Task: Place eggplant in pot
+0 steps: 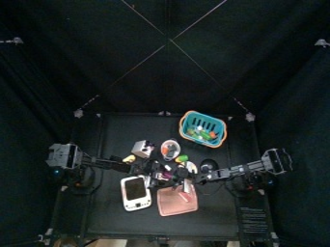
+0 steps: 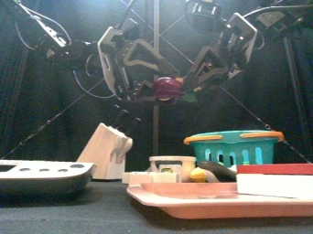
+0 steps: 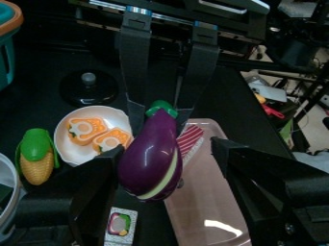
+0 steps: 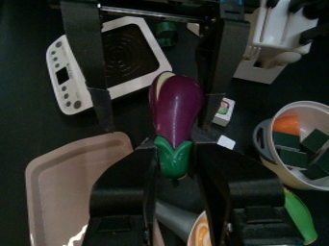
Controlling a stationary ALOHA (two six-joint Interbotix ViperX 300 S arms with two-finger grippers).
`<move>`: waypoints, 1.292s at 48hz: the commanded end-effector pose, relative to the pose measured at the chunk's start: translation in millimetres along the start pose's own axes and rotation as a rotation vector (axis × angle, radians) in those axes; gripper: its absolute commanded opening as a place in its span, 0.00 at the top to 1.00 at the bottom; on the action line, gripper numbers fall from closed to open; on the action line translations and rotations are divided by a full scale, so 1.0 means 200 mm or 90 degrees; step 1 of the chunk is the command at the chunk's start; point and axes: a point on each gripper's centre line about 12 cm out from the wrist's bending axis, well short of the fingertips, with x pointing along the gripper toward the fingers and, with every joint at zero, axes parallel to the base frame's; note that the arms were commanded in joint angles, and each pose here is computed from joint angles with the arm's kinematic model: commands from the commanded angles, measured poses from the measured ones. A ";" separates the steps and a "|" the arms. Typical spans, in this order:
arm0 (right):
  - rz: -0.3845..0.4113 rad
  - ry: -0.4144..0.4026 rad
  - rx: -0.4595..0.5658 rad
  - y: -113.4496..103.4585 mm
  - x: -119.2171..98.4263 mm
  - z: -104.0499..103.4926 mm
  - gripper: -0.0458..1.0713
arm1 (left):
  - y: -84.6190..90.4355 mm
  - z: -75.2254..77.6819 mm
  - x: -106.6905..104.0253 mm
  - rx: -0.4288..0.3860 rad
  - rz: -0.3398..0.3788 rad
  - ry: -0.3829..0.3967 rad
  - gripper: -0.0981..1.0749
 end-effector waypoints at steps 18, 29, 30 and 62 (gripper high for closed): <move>-0.002 -0.040 0.015 -0.03 -0.09 0.08 0.40 | 0.17 0.03 -0.15 -0.005 0.058 -0.020 0.04; -0.094 -0.076 0.060 -0.24 -0.18 0.14 0.40 | 0.17 0.05 -0.26 0.019 0.060 -0.029 0.04; -0.101 -0.079 0.063 -0.26 -0.19 0.14 0.40 | 0.17 0.05 -0.27 0.023 0.058 -0.030 0.04; -0.370 -0.083 0.427 -0.96 -0.47 -0.10 0.40 | 0.05 -0.02 -0.61 0.098 0.027 -0.037 0.04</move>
